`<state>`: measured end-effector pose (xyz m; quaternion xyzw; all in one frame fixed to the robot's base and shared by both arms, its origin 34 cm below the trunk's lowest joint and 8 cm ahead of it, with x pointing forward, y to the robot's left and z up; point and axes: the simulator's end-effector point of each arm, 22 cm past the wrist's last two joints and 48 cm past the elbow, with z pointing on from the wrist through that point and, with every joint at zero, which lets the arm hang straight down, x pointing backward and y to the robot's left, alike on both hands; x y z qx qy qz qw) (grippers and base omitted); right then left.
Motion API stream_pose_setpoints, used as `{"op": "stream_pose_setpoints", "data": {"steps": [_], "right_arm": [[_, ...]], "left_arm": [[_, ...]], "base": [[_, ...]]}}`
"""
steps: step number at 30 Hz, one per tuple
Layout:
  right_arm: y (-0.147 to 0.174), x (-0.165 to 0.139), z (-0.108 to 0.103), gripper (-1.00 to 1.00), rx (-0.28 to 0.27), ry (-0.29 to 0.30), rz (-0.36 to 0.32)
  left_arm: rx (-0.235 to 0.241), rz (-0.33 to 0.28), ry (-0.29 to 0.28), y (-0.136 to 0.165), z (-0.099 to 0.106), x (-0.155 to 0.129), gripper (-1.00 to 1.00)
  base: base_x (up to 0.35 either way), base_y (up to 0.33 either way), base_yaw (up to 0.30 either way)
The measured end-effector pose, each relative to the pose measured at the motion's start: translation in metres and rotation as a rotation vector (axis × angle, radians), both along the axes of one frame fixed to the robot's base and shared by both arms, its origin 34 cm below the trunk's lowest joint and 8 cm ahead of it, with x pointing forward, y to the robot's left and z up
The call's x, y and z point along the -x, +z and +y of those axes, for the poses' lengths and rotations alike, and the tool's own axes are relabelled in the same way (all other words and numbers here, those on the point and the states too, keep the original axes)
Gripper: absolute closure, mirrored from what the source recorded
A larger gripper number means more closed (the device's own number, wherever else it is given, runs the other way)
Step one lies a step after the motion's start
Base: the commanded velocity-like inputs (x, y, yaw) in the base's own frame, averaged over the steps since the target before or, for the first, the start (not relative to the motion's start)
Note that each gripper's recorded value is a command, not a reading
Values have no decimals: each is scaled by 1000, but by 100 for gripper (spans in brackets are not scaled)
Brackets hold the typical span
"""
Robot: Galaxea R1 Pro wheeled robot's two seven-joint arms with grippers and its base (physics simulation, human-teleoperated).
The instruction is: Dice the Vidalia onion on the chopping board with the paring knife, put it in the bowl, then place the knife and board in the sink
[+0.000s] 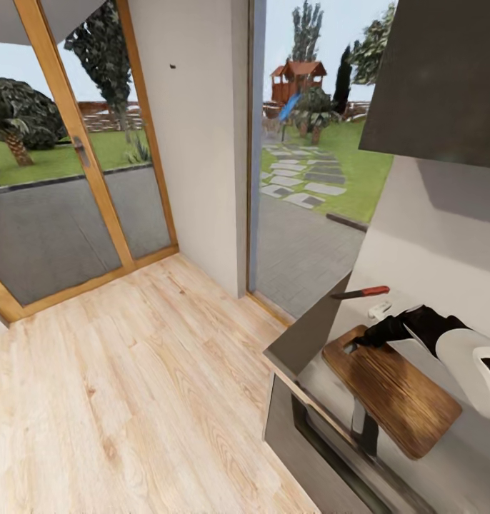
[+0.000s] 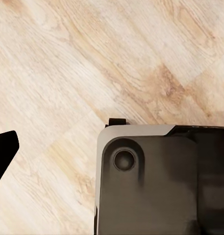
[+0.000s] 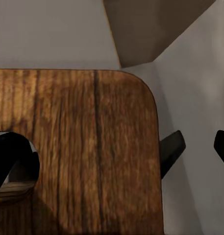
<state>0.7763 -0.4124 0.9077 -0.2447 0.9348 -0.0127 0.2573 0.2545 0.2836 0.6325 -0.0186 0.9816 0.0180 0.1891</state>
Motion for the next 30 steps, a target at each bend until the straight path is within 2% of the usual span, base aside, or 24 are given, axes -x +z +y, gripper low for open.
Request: {"op": "stream_pose_setpoints", "data": {"steps": [30], "right_arm": [[0,-1,1,-100,-1,-1,-1]], "left_arm": [[0,1,0,0,0,0,-100]], "base": [[0,0,0]]}}
